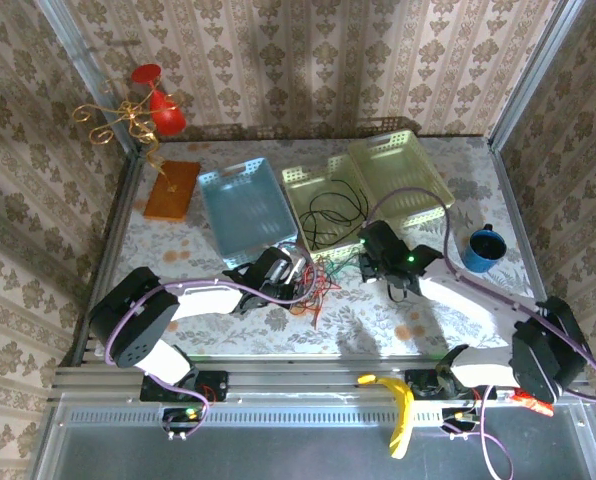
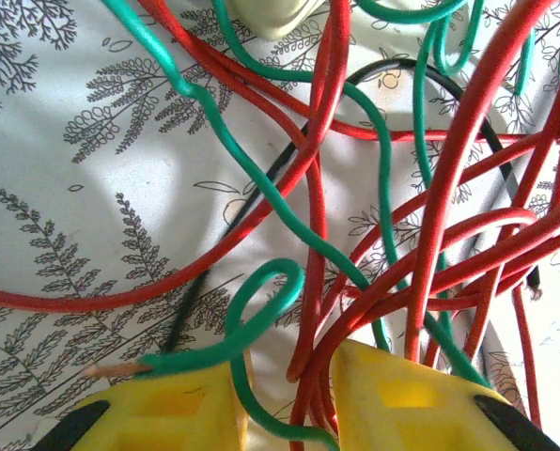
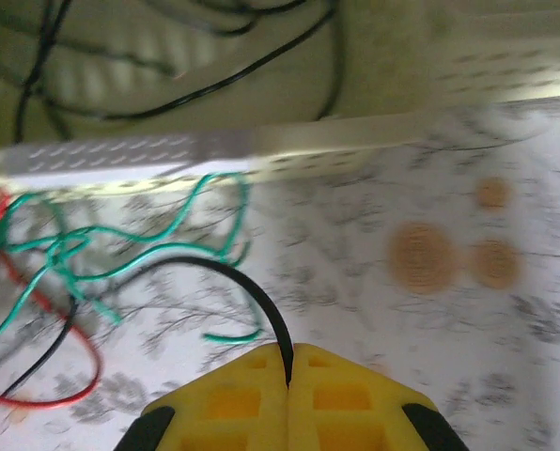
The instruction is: Untangle the cables
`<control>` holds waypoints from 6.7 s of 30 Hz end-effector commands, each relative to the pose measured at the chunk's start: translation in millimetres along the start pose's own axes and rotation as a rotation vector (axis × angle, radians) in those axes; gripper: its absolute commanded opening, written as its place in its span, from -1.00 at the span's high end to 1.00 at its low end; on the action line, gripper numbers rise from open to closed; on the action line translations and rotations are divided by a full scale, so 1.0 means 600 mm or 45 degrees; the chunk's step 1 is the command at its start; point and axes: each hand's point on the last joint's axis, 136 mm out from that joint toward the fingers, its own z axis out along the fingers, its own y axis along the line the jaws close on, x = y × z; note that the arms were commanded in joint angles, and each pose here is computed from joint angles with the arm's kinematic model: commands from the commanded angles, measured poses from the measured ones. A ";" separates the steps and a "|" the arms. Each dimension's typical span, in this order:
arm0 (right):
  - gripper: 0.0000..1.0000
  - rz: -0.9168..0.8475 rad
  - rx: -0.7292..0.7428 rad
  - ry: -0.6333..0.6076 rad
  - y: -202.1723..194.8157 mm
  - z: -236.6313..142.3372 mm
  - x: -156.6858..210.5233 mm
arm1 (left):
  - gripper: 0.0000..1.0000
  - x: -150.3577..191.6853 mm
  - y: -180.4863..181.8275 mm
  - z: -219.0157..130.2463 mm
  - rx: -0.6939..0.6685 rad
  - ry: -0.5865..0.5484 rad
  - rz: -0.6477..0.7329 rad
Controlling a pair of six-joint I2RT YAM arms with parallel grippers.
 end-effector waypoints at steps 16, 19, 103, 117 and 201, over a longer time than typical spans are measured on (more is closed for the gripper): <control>1.00 0.641 0.651 -0.376 -0.286 -0.159 -0.005 | 0.42 0.066 0.027 0.001 -0.069 0.168 0.007; 1.00 0.676 0.722 -0.430 -0.315 -0.187 -0.005 | 0.41 0.067 0.027 0.001 -0.070 0.170 0.006; 0.07 0.271 -0.010 -0.066 0.017 0.079 -0.171 | 0.16 0.047 0.021 0.001 -0.085 0.112 0.032; 0.05 0.242 -0.290 -0.060 0.029 0.003 -0.059 | 0.18 0.048 0.020 0.006 -0.090 0.105 0.040; 0.43 -0.083 -0.159 0.188 0.068 0.137 0.000 | 1.00 0.059 0.024 0.005 -0.093 0.159 0.016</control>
